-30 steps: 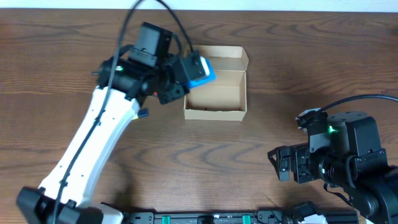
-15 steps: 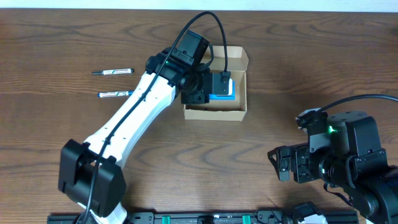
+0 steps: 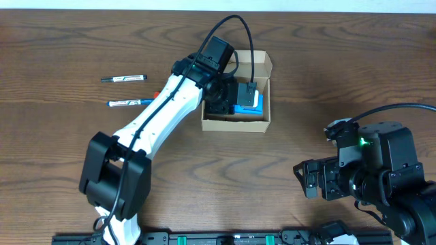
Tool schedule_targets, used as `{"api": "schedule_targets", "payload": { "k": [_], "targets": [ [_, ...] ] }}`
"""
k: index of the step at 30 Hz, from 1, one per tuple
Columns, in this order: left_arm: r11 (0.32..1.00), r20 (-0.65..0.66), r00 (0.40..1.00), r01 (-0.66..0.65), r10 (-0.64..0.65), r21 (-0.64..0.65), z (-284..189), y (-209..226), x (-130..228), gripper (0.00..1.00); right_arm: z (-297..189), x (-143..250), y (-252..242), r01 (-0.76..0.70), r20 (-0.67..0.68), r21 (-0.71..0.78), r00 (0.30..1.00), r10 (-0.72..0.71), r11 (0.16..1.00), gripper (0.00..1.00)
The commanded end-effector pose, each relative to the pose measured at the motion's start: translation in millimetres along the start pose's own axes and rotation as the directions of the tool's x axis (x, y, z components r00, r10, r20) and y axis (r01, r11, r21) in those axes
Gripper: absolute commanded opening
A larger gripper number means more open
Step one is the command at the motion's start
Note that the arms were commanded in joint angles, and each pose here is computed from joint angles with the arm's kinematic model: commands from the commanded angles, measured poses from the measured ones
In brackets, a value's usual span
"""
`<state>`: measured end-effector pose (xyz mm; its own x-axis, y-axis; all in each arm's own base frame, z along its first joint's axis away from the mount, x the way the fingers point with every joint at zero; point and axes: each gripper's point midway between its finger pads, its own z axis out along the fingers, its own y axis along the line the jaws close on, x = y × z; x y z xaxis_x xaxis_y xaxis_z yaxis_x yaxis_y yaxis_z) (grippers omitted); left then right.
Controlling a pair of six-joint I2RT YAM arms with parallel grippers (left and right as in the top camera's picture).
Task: Pack container
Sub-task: 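Lower the blue duster into the box and open the left gripper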
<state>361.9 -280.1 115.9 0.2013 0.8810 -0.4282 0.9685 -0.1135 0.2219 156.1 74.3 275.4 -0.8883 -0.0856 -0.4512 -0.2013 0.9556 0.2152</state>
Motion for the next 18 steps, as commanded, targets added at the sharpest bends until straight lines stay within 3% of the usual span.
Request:
{"api": "schedule_targets", "payload": {
  "k": [1, 18],
  "targets": [
    [1.0, 0.009, 1.0, -0.014, 0.014, 0.011, 10.0, 1.3, 2.7, 0.06, 0.1, 0.1, -0.1, -0.018, -0.002, -0.004, 1.0, 0.018, 1.0, 0.99],
    [0.995, -0.012, 0.998, 0.069, -0.068, 0.07, 23.9, -2.8, 27.2, 0.06, 0.1, 0.1, -0.1, -0.018, -0.002, -0.004, 1.0, 0.018, 1.0, 0.99]
  ]
}}
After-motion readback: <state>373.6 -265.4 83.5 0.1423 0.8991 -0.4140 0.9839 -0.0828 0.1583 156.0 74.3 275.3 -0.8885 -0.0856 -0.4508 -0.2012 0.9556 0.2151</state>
